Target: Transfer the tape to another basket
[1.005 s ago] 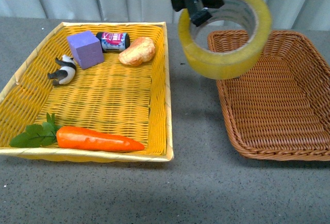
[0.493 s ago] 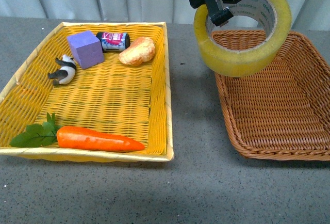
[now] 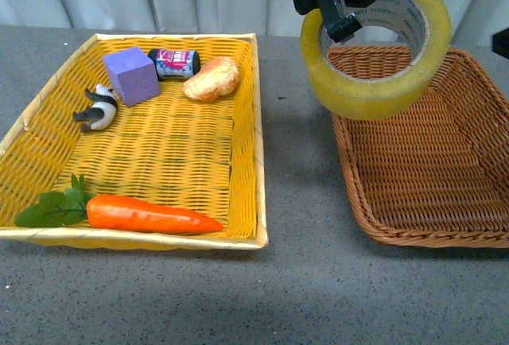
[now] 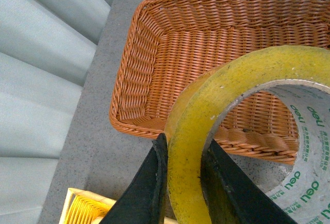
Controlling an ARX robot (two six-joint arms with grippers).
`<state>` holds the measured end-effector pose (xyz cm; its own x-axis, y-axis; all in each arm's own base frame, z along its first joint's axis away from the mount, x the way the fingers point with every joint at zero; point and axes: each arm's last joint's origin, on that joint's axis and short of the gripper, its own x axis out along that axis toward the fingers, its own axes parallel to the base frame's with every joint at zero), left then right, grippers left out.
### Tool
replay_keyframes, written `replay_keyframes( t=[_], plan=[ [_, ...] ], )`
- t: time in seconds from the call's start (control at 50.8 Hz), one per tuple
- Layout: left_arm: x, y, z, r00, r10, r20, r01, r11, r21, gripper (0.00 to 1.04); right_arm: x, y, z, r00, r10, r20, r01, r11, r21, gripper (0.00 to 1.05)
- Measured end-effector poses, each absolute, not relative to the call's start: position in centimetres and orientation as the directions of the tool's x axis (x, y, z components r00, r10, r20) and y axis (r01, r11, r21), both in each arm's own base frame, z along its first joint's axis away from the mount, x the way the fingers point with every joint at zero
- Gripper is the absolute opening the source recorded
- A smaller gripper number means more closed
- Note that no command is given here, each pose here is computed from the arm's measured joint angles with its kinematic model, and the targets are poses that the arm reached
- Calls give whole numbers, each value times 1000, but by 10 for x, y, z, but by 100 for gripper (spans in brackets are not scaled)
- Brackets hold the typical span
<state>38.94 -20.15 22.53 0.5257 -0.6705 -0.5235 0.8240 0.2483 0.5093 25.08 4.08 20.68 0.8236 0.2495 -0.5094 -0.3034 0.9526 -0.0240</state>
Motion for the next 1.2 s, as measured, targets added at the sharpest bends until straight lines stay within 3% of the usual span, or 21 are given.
replay_keyframes(
  t=[0.315, 0.828, 1.005, 1.202],
  plan=[
    [389, -202, 225, 526, -670, -524, 824, 248, 510, 16, 296, 73, 207, 782, 304, -544, -333, 942, 47, 96],
    [390, -201, 225, 529, -668, -524, 823, 250, 511, 16, 307, 72, 194, 758, 253, -601, -265, 962, 70, 95],
    [389, -202, 225, 525, -671, -524, 824, 247, 510, 16, 307, 74, 194, 750, 262, -607, -252, 962, 104, 57],
    [388, -204, 225, 518, -676, -524, 829, 248, 501, 16, 306, 77, 193, 741, 271, -615, -244, 961, 130, 27]
  ],
)
